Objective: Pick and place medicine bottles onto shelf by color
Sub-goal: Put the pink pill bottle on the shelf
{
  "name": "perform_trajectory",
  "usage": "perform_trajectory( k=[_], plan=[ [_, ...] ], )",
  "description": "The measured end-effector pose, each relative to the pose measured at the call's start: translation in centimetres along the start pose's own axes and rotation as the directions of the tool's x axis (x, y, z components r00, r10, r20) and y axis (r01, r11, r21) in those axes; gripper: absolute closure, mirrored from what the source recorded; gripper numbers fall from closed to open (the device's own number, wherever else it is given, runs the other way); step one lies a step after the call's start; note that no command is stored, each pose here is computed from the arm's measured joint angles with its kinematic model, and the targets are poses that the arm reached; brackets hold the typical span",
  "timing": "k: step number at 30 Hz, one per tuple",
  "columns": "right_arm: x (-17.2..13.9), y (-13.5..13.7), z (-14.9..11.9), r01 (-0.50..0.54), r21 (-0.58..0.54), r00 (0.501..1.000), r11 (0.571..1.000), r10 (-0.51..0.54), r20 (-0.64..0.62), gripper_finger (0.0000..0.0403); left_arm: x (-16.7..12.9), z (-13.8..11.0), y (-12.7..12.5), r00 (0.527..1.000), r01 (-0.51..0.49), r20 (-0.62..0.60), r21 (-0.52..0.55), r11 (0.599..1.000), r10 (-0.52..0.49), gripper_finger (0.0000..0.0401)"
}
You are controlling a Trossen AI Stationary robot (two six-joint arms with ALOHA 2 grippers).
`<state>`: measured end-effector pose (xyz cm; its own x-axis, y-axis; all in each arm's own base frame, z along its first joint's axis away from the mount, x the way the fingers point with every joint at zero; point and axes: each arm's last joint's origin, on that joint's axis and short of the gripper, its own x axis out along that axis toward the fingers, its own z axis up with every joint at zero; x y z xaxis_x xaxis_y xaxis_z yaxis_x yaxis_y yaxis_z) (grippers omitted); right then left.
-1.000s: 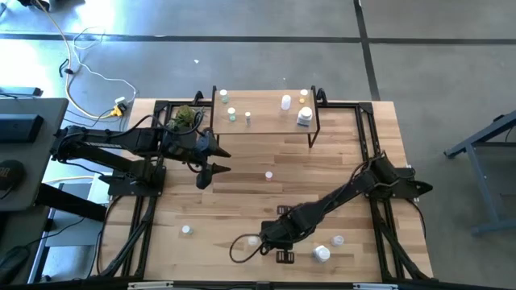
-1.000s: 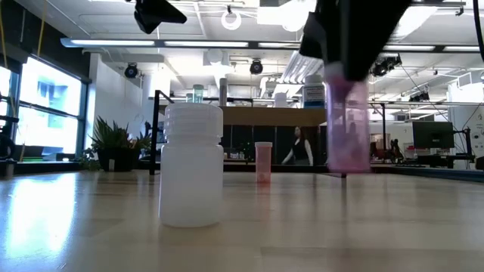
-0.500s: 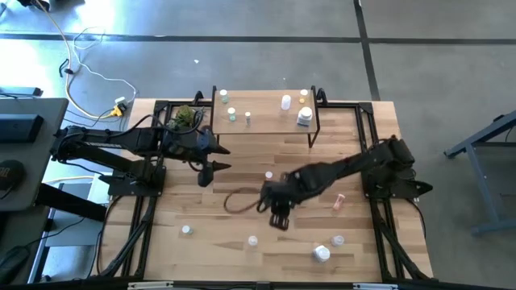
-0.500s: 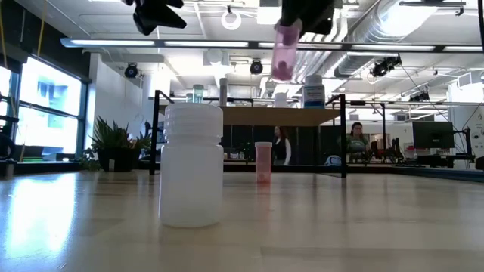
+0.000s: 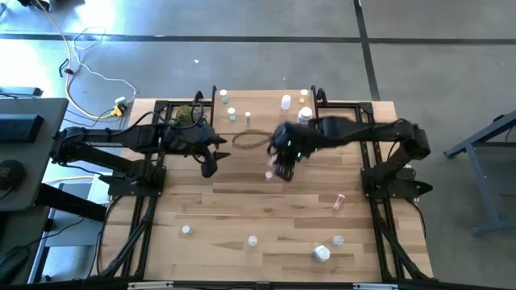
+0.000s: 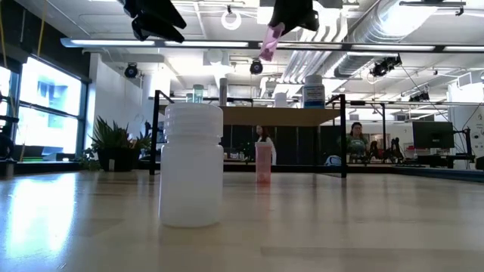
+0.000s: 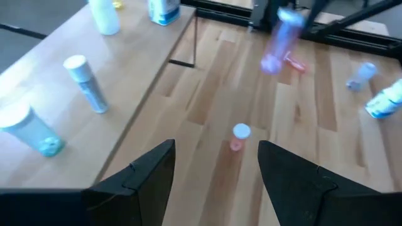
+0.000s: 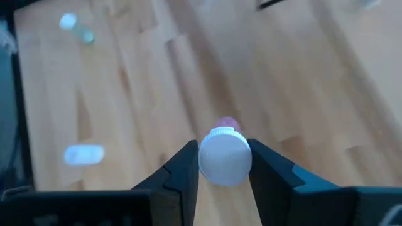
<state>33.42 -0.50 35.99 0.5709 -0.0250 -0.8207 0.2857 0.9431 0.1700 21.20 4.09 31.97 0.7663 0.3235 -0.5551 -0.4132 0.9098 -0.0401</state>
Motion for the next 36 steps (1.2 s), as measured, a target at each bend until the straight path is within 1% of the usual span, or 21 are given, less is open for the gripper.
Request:
perform_trajectory(
  k=[6, 12, 19, 22, 26, 29, 34, 36],
  plan=[
    [-2.5, -4.3, 0.9, 0.064, -0.010, 0.995, 0.998, -0.063, 0.077, 0.0296, 0.2, 0.2, 1.2, 0.999, -0.051, 0.003, -0.032, 0.998, 0.052, 0.0183],
    [-3.8, -8.1, 1.7, 0.141, -0.046, 0.984, 0.989, -0.135, 0.117, 0.0296, 0.3, 0.3, 2.3, 0.996, -0.091, 0.003, -0.059, 0.994, 0.092, 0.0183],
    [-6.5, -11.1, 3.1, 0.223, -0.096, 0.959, 0.970, -0.201, 0.197, 0.0296, 0.4, 0.4, 3.2, 0.992, -0.126, 0.002, -0.082, 0.989, 0.126, 0.0183],
    [-7.7, -12.4, 3.5, 0.258, -0.081, 0.944, 0.963, -0.233, 0.231, 0.0296, 0.4, 0.4, 3.4, 0.991, -0.136, 0.002, -0.090, 0.987, 0.137, 0.0183],
    [-8.2, -13.9, 3.6, 0.285, -0.040, 0.935, 0.958, -0.269, 0.232, 0.0296, 0.4, 0.4, 3.8, 0.988, -0.154, 0.002, -0.098, 0.983, 0.155, 0.0183],
    [-7.5, -14.6, 3.6, 0.277, -0.025, 0.944, 0.961, -0.267, 0.193, 0.0296, 0.4, 0.5, 3.9, 0.985, -0.172, 0.003, -0.119, 0.978, 0.174, 0.0183],
    [-5.5, -14.8, 3.7, 0.181, -0.018, 0.977, 0.983, -0.177, 0.116, 0.0296, 0.4, 0.5, 3.9, 0.985, -0.172, 0.003, -0.125, 0.977, 0.173, 0.0183],
    [-4.7, -14.6, 3.8, 0.161, -0.020, 0.982, 0.987, -0.159, 0.099, 0.0296, 0.4, 0.5, 3.9, 0.985, -0.171, 0.003, -0.126, 0.977, 0.173, 0.0183]
  ],
)
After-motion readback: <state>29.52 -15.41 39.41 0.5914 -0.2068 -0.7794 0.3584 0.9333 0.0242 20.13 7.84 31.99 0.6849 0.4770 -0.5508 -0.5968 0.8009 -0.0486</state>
